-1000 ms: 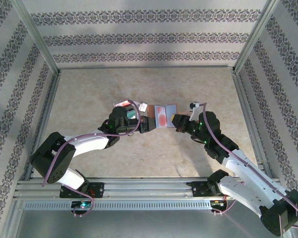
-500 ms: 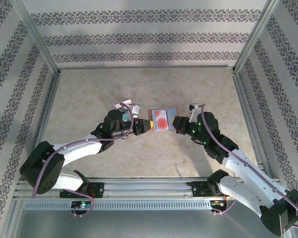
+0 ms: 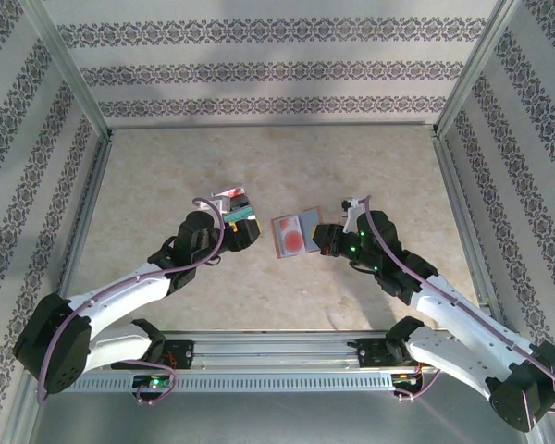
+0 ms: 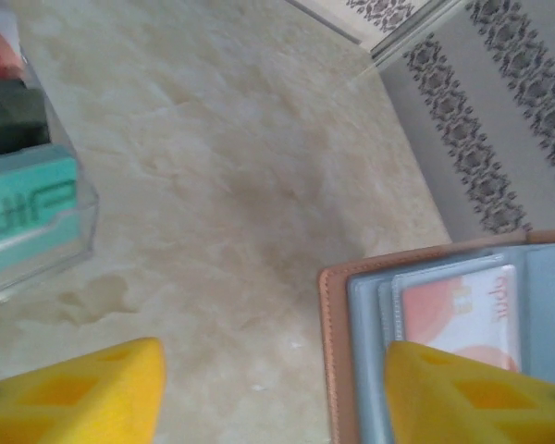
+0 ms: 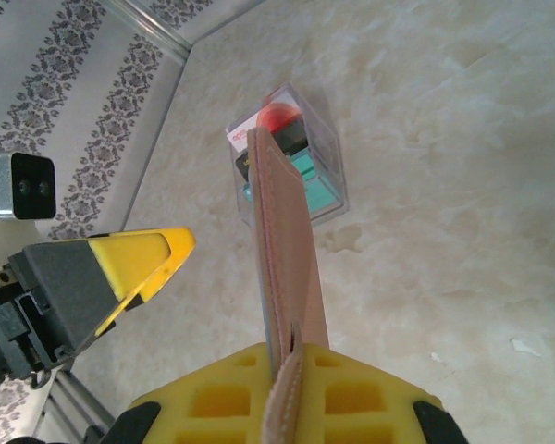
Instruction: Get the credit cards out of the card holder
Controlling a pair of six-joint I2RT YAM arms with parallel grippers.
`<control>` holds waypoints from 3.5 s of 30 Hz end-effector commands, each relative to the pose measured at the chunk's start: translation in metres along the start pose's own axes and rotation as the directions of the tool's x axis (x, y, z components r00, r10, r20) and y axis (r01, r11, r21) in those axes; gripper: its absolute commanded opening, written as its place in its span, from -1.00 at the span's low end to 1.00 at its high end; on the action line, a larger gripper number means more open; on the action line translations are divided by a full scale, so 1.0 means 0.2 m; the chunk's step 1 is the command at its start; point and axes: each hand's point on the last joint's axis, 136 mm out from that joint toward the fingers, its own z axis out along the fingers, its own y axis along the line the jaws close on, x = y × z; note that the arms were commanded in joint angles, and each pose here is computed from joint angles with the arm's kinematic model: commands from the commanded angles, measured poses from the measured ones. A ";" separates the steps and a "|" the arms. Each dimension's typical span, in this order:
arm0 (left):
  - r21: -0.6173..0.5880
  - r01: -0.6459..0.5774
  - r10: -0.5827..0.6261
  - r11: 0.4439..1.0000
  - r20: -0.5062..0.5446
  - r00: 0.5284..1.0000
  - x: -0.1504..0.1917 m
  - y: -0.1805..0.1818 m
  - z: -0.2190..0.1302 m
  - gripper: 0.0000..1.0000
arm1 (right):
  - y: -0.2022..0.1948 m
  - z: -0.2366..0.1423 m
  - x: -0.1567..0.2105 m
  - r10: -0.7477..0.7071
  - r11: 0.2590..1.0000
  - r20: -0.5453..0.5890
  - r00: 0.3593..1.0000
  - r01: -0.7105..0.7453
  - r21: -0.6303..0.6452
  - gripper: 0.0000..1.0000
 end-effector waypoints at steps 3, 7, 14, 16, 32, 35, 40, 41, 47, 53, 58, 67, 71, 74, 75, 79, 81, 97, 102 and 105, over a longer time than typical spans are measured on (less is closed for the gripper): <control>-0.084 -0.003 0.002 0.996 -0.014 1.000 0.01 0.09 -0.01 0.99 | 0.06 0.03 0.03 0.079 0.996 -0.041 0.996 -0.080 -0.044 -1.00; -0.070 -0.014 0.012 0.997 -0.021 1.000 0.01 0.07 -0.01 0.99 | 0.00 0.09 0.09 0.137 0.991 -0.090 0.987 -0.137 0.001 -1.00; -0.037 -0.041 0.040 0.998 -0.042 0.998 0.03 0.04 -0.01 0.99 | -0.06 0.21 0.18 0.173 0.985 -0.158 0.972 -0.170 0.038 -1.00; -0.025 -0.043 0.042 0.999 -0.046 0.998 0.04 0.03 0.00 0.99 | -0.07 0.25 0.20 0.185 0.983 -0.173 0.967 -0.180 0.043 -1.00; 0.065 -0.089 0.100 0.994 -0.175 0.979 0.23 -0.07 0.12 0.66 | -0.38 0.32 0.35 0.209 0.951 -0.252 0.945 -0.136 0.279 -1.00; 0.074 -0.088 0.099 0.993 -0.169 0.981 0.22 -0.08 0.13 0.65 | -0.45 0.29 0.37 0.198 0.936 -0.257 0.946 -0.104 0.338 -1.00; 0.080 -0.094 0.106 0.992 -0.166 0.980 0.22 -0.09 0.13 0.65 | -0.53 0.26 0.40 0.182 0.909 -0.268 0.946 -0.058 0.412 -1.00; 0.080 -0.098 0.110 0.992 -0.166 0.980 0.21 -0.09 0.13 0.65 | -0.58 0.25 0.41 0.178 0.893 -0.276 0.945 -0.037 0.449 -0.95; 0.084 -0.097 0.110 0.992 -0.160 0.981 0.20 -0.10 0.13 0.65 | -0.64 0.25 0.45 0.181 0.873 -0.293 0.939 -0.016 0.488 -0.50; 0.086 -0.123 0.136 0.989 -0.173 0.975 0.21 -0.11 0.13 0.60 | -0.64 0.22 0.41 0.157 0.865 -0.276 0.948 0.002 0.502 -0.14; 0.080 -0.182 0.195 0.980 -0.198 0.961 0.25 -0.13 0.14 0.53 | -0.64 0.13 0.35 0.134 0.853 -0.237 0.962 0.010 0.522 0.07; 0.082 -0.284 0.295 0.955 -0.287 0.911 0.44 -0.19 0.22 0.41 | -0.62 -0.06 0.23 0.090 0.833 -0.157 0.983 0.012 0.553 -0.09; 0.093 -0.315 0.327 0.945 -0.345 0.880 0.57 -0.21 0.28 0.33 | -0.57 -0.07 0.22 0.087 0.858 -0.144 0.986 -0.001 0.513 -0.30; 0.088 -0.325 0.333 0.942 -0.387 0.860 0.65 -0.19 0.31 0.24 | -0.52 -0.05 0.23 0.082 0.883 -0.159 0.984 0.002 0.470 -0.31; 0.084 -0.323 0.329 0.943 -0.396 0.857 0.67 -0.18 0.32 0.21 | -0.50 -0.03 0.24 0.080 0.893 -0.170 0.982 0.005 0.450 -0.32; 0.058 -0.333 0.325 0.941 -0.424 0.845 0.72 -0.12 0.34 0.12 | -0.47 0.04 0.26 0.085 0.917 -0.203 0.976 0.003 0.399 -0.34; 0.046 -0.339 0.324 0.940 -0.434 0.840 0.73 -0.10 0.35 0.09 | -0.47 0.08 0.28 0.096 0.921 -0.215 0.972 -0.005 0.389 -0.34; -0.072 -0.330 0.259 0.941 -0.469 0.844 0.76 0.10 0.40 -0.25 | -0.52 0.25 0.38 0.250 0.954 -0.247 0.936 -0.193 0.230 -0.34; -0.098 -0.331 0.248 0.939 -0.474 0.845 0.76 0.14 0.39 -0.27 | -0.53 0.26 0.40 0.258 0.956 -0.252 0.933 -0.210 0.203 -0.31; -0.109 -0.329 0.242 0.938 -0.473 0.847 0.75 0.15 0.39 -0.28 | -0.51 0.27 0.42 0.255 0.962 -0.269 0.929 -0.217 0.165 -0.30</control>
